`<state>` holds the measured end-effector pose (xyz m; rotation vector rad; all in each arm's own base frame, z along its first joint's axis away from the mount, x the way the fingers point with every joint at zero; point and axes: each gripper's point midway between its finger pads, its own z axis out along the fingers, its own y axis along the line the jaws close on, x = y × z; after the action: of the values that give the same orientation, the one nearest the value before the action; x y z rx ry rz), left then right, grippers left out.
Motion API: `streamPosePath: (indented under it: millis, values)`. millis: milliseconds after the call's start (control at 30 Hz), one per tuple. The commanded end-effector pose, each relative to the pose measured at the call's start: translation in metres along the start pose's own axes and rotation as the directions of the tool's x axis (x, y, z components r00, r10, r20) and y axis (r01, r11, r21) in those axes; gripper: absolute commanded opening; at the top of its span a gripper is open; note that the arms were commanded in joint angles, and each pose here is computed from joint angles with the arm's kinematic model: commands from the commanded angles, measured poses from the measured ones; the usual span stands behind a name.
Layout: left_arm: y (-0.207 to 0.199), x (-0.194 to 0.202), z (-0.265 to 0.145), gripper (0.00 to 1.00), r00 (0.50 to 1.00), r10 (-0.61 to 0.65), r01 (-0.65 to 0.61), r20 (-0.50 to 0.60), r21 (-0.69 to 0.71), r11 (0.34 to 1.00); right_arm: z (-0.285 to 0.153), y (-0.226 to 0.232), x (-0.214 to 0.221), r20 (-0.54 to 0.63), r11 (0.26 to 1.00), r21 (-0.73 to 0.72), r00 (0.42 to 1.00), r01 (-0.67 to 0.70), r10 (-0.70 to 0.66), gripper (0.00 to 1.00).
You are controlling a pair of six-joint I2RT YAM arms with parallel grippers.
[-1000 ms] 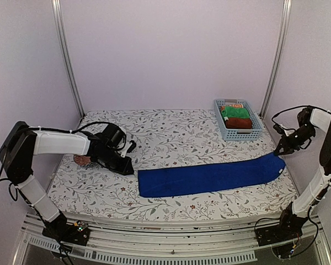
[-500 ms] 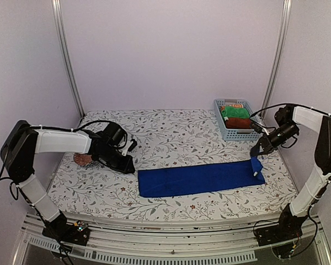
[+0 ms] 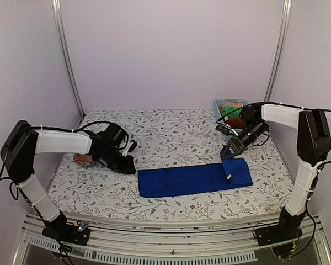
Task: Roll the towels
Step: Fold the towel at the center of the board.
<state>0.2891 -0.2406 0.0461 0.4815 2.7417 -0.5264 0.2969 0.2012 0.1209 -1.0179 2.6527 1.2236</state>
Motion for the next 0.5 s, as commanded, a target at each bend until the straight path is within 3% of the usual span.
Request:
streamPosePath:
  millis: [0,467]
  values:
    - [-0.009,0.009,0.002,0.19,1.000,-0.014,0.014,-0.024,0.016,1.000,0.025,0.019,-0.024,-0.014,0.997,-0.072,0.999,0.038,-0.039,0.02]
    - [-0.013,0.023,0.007,0.19,0.997,-0.060,0.061,-0.050,0.012,0.998,0.100,0.063,-0.074,-0.097,0.972,-0.184,0.982,0.145,-0.164,0.02]
